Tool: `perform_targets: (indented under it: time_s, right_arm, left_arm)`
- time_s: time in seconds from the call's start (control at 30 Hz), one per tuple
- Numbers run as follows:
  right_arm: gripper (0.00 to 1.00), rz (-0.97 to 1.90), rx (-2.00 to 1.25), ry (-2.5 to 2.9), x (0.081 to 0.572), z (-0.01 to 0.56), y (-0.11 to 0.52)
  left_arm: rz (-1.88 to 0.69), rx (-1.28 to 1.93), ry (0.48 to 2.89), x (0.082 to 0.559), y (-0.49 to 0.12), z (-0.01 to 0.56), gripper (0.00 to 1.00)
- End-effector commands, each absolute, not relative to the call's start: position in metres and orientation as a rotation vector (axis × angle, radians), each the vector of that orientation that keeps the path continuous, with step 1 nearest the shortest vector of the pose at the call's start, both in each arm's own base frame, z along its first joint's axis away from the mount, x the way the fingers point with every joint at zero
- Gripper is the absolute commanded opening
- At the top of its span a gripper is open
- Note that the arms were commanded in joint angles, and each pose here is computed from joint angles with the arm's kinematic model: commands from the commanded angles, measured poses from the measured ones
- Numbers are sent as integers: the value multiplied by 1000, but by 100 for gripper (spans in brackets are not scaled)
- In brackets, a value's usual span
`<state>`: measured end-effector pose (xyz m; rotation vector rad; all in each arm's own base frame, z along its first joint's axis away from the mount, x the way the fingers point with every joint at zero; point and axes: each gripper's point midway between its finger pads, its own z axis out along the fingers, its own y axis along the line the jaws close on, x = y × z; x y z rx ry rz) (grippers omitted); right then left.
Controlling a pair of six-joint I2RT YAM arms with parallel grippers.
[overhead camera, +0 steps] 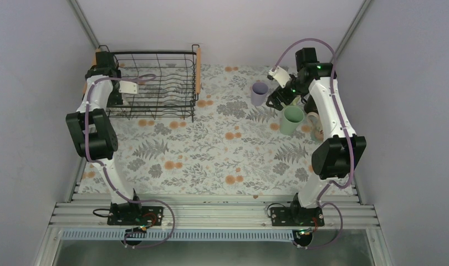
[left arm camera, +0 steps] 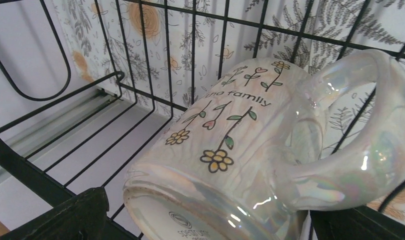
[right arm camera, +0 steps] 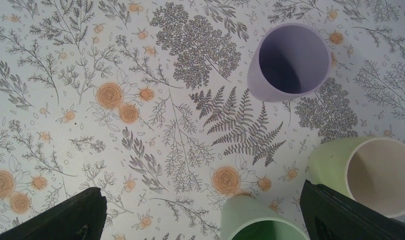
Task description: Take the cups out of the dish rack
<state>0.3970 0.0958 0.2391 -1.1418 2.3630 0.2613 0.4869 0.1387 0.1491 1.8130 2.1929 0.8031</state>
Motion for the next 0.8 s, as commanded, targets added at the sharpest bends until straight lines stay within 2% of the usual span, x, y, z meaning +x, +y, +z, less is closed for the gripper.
perform_targets:
  time_s: [0.0,0.23,0.4,0.77]
  right_arm:
    - [100,309,-1149,2362,399,232,104]
    - [100,300,-1144,2369,398,228,102]
    - [100,297,-1149,2370,395,226,102]
    - [100,288,-1152,2374,392,220,98]
  left_arm:
    - [862,1793,2123,504,142,150,100]
    - [636,1792,2112,514,106,154,97]
    - [700,1837,2100,521,105,139,95]
    - [655,1894,2143,527,106,111,90]
